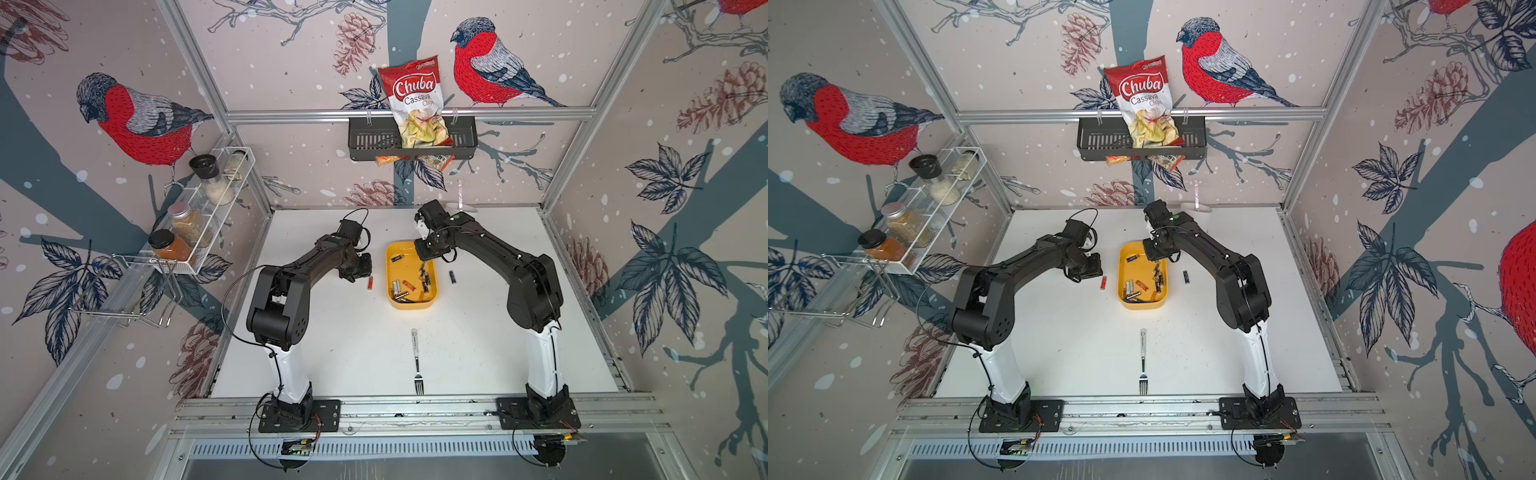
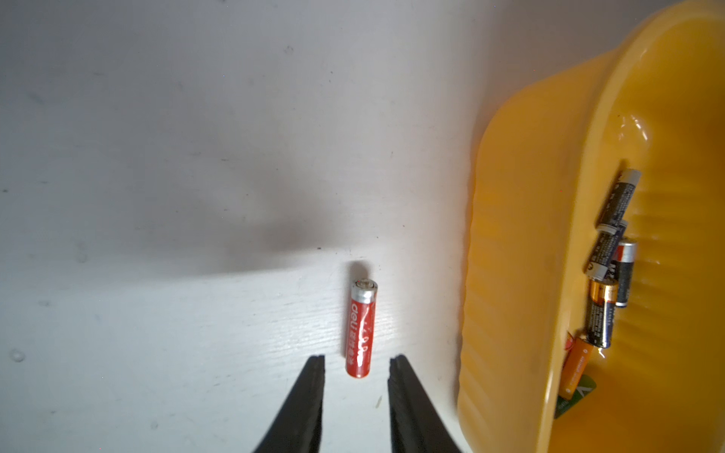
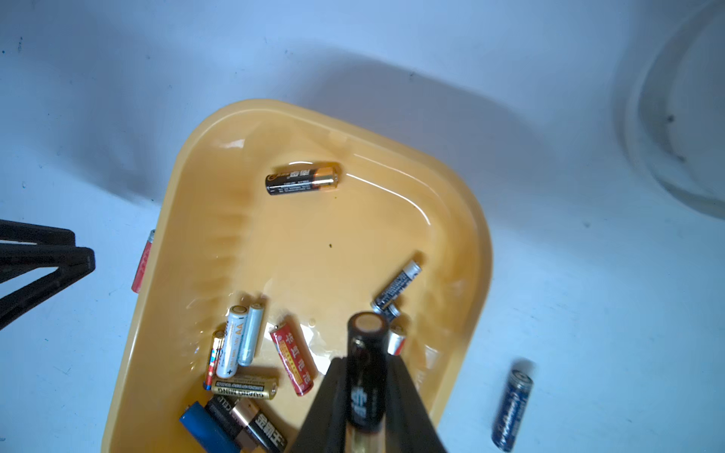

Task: Take the batteries out of the storage box
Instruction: Pick up the battery from the storage box, then place the battery at the center of the board.

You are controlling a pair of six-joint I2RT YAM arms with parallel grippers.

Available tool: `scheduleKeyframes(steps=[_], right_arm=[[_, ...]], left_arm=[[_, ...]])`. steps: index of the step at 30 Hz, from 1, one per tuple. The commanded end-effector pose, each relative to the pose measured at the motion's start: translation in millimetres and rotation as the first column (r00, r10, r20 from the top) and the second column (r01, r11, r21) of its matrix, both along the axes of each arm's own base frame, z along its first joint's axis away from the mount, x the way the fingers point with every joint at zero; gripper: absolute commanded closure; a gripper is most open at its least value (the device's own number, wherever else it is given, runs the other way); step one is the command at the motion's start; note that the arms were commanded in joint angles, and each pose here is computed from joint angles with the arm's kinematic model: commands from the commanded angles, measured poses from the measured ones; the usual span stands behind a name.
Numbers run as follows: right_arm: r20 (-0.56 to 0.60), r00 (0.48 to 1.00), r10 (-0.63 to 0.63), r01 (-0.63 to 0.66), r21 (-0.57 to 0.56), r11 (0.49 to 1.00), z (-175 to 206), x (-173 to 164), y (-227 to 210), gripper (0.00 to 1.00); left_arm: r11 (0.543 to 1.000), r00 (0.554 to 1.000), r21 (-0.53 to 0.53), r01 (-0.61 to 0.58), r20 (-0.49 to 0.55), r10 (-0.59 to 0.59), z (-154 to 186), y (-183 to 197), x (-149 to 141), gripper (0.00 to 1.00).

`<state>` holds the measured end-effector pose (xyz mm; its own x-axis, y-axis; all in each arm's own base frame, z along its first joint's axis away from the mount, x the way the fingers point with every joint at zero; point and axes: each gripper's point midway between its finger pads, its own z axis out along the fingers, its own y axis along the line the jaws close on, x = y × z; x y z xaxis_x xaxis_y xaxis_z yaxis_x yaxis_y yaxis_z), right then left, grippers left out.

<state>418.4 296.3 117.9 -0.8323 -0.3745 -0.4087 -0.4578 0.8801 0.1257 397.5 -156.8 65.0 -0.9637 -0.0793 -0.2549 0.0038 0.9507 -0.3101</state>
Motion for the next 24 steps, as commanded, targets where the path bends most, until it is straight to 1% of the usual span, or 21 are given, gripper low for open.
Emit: scheduleKeyframes(steps=[1,4,7,13,18,24], right_arm=[[0.001,0.999,-0.037,0.037,-0.009,0.999,11.3,-1.8,-20.4,0.79],[0.006,0.997,-0.074,0.074,-0.024,0.997,14.7,-3.1,-43.7,0.79],[-0.004,0.994,-0.111,0.111,-0.038,0.993,9.3,-6.7,-68.7,0.79],[-0.044,0.985,-0.164,0.16,-0.079,0.984,-22.5,-13.4,-105.6,0.79],[-0.077,0.98,-0.185,0.176,-0.108,0.978,-52.6,-15.9,-119.5,0.79],[-0.094,0.975,-0.202,0.19,-0.121,0.974,-71.1,-13.5,-127.0,0.79]], left_arm=[[1.0,1.0,-0.004,0.0,-0.009,0.0,2.1,0.5,-0.1,0.67],[1.0,1.0,-0.004,0.003,-0.01,-0.003,2.5,-0.1,1.2,0.67],[1.0,1.0,-0.006,0.005,-0.011,-0.005,2.1,-0.8,2.3,0.67],[1.0,1.0,-0.014,0.008,-0.009,-0.009,3.2,-3.4,4.4,0.67],[1.0,1.0,-0.013,0.008,-0.015,-0.008,1.8,-2.7,2.5,0.67],[1.0,1.0,-0.007,0.004,-0.023,-0.004,-0.3,-0.8,-0.9,0.67]])
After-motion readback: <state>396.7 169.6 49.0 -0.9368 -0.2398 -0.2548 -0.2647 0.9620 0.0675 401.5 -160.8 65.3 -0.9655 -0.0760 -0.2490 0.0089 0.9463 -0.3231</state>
